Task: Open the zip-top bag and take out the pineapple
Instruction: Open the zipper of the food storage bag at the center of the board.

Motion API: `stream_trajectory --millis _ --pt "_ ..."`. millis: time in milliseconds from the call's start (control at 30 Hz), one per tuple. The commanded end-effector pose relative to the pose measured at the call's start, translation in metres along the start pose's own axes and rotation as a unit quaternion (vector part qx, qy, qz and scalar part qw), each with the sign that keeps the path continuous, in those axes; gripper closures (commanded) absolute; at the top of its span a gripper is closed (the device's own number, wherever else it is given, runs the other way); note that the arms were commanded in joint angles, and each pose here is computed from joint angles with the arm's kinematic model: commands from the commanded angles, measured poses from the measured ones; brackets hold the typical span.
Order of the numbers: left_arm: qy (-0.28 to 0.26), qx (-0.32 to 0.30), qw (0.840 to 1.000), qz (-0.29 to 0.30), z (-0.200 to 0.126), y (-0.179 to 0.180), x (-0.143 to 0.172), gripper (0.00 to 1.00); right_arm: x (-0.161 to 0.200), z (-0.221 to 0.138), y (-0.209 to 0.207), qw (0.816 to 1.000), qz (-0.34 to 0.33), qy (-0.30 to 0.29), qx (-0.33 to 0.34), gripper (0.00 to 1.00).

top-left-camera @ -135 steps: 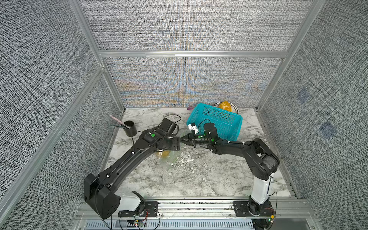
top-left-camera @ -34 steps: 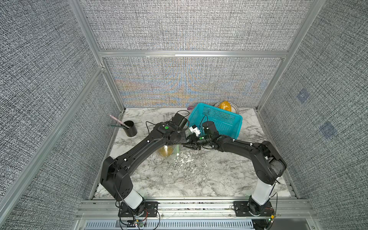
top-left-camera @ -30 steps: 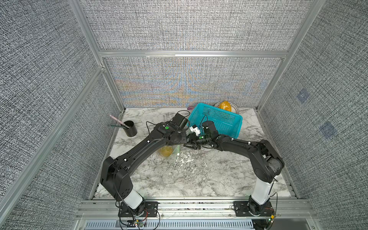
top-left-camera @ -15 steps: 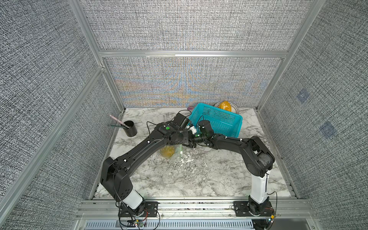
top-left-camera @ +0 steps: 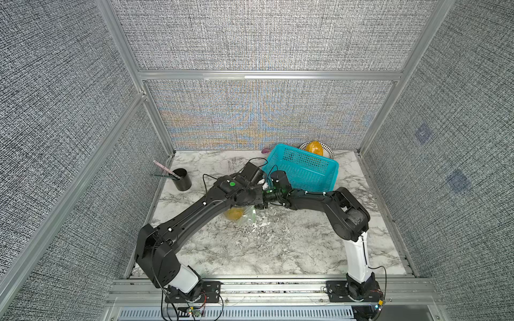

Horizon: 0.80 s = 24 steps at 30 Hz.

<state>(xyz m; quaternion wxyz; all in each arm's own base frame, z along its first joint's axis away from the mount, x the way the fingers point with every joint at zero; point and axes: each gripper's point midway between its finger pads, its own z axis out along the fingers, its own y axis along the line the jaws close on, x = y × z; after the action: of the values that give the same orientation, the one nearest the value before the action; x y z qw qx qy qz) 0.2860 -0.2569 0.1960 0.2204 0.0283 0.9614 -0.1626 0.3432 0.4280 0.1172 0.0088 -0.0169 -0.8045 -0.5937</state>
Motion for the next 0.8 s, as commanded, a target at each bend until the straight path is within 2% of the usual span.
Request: stream_trajectory --millis 0,200,433,767 --pt "-0.006 0.012 1.000 0.001 -0.006 -0.004 -0.001 0.93 -0.001 0.003 -0.002 1.000 -0.001 -0.003 -0.001 0.35" --pt "-0.004 -0.002 1.000 0.007 -0.008 0.003 0.002 0.91 0.012 -0.009 0.006 1.000 -0.011 0.000 0.001 0.35" --pt "0.002 -0.005 1.000 0.004 -0.006 0.009 0.011 0.91 0.041 -0.032 0.047 0.996 -0.054 0.025 -0.065 0.40" --pt "-0.003 -0.003 1.000 0.008 -0.012 0.010 0.010 0.93 0.058 -0.046 0.065 0.987 -0.037 0.030 -0.152 0.46"
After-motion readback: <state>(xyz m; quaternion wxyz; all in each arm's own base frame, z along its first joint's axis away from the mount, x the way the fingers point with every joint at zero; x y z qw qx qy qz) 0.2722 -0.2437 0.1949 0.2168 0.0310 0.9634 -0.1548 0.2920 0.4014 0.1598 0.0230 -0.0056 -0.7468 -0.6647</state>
